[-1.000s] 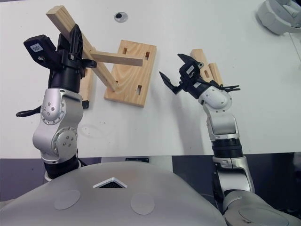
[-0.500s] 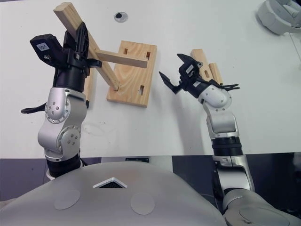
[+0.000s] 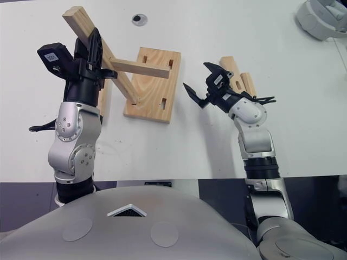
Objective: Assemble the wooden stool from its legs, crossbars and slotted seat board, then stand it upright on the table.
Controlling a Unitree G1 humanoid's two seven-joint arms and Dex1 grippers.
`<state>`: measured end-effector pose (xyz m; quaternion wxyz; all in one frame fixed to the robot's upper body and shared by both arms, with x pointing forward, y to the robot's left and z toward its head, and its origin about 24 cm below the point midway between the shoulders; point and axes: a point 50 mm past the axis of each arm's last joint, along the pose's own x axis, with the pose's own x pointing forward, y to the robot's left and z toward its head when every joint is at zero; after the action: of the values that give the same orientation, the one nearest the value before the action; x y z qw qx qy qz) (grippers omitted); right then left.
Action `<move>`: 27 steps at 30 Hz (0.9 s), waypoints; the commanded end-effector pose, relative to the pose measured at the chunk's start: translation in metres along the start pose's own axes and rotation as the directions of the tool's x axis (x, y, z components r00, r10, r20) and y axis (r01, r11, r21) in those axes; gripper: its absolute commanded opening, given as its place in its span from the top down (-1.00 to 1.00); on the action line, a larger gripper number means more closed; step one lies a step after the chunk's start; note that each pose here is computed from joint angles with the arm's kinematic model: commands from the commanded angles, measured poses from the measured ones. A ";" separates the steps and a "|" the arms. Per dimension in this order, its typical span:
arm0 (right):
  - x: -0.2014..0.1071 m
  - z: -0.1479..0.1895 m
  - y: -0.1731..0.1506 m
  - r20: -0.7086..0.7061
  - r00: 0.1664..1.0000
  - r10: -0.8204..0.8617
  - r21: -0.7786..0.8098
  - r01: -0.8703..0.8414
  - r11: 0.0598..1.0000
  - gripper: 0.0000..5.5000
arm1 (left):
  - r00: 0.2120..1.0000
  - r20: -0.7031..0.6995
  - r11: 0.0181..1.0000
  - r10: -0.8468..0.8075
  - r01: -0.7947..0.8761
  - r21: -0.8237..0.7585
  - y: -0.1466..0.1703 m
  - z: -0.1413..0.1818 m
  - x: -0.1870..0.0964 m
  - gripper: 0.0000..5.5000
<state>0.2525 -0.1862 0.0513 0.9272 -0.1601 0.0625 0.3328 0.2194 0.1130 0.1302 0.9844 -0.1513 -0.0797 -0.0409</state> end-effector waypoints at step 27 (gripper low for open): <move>-0.003 -0.005 -0.020 -0.068 0.997 0.023 -0.073 -0.028 0.997 -0.63 | 0.917 -0.399 0.964 -0.025 0.128 0.234 -0.004 -0.077 -0.059 0.63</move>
<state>0.2560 -0.2036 0.0459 0.9112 -0.1955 0.0975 0.3492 0.1852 0.0943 0.1079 0.9918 -0.0678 -0.0840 -0.0679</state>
